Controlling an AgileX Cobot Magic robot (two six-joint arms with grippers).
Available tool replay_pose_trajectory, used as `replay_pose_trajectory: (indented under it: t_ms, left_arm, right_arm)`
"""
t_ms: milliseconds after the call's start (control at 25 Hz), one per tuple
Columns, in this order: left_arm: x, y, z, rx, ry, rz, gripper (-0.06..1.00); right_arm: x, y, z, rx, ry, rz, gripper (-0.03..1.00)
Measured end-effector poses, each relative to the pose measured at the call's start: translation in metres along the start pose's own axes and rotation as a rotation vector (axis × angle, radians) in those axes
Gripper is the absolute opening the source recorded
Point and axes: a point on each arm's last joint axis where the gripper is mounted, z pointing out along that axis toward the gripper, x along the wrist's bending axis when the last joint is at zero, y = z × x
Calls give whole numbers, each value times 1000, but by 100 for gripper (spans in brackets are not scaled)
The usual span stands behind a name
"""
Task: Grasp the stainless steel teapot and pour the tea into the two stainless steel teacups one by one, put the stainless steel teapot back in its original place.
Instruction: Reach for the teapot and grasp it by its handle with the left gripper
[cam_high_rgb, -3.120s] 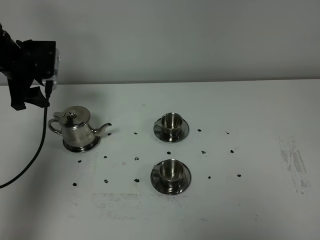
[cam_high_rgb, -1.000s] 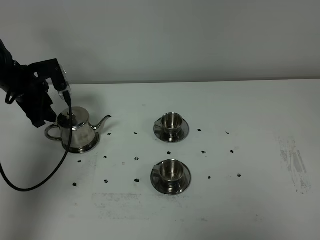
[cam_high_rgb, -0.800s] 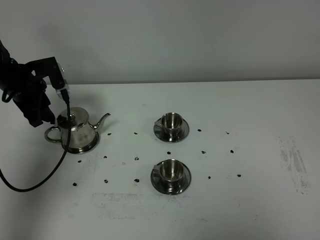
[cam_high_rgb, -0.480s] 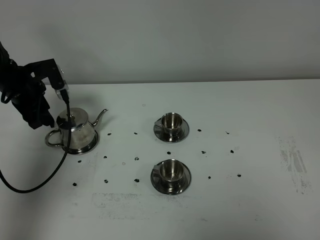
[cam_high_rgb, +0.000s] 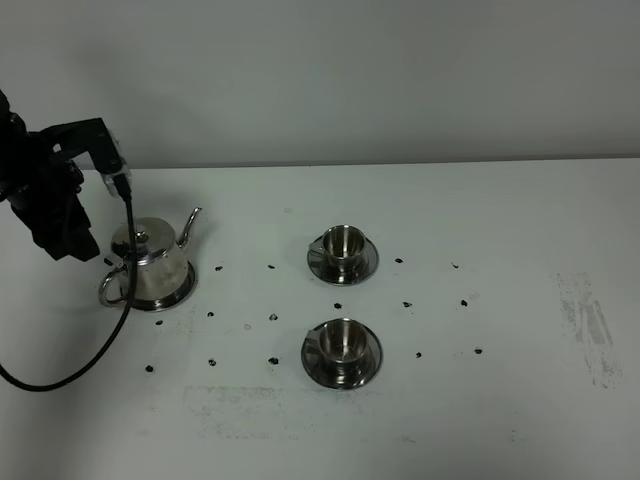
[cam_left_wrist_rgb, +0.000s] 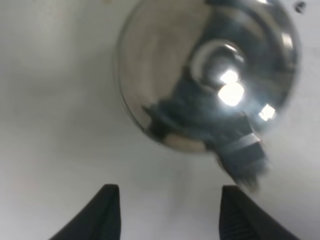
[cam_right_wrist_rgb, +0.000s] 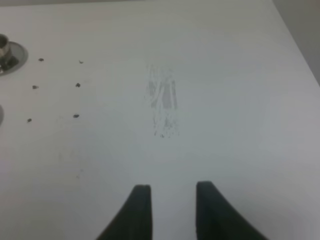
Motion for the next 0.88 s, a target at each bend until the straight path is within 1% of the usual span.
replay_pose_trajectory:
  t_ms: [40,120,240,320,400,520,640,680,720,760,840,880]
  left_arm:
    - [-3,0,-10,6,7,1,46]
    - [-12,2,-39,12,47,7,46]
    - [-27,5,-86,-9,148,-13,46]
    - [-42,4,-110,-20,194,-43,46]
    - [-61,0,-128,-29,219,-83,46]
    - [-87,-9,-139,-32,218,-148,46]
    - [-114,-20,-140,-19,195,-174,46]
    - [-125,-25,-140,-24,205,-181,46]
    - [-133,-29,-138,-36,224,-186,46]
    - [-144,-33,-140,-60,260,-190,46]
    - [-165,-43,-136,-114,340,-208,46]
    - [-172,-47,-133,-148,384,-219,46]
  right_arm:
    - [0,0,0,0,0,0,21]
    - [0,0,0,0,0,0,21]
    - [0,0,0,0,0,0,21]
    - [0,0,0,0,0,0,21]
    - [0,0,0,0,0,0,21]
    - [0,0,0,0,0,0,21]
    - [0,0,0,0,0,0,21]
    - [0,0,0,0,0,0,21]
    - [0,0,0,0,0,0,21]
    - [0,0,0,0,0,0,21]
    - [0,0,0,0,0,0,21]
    - [0,0,0,0,0,0,21]
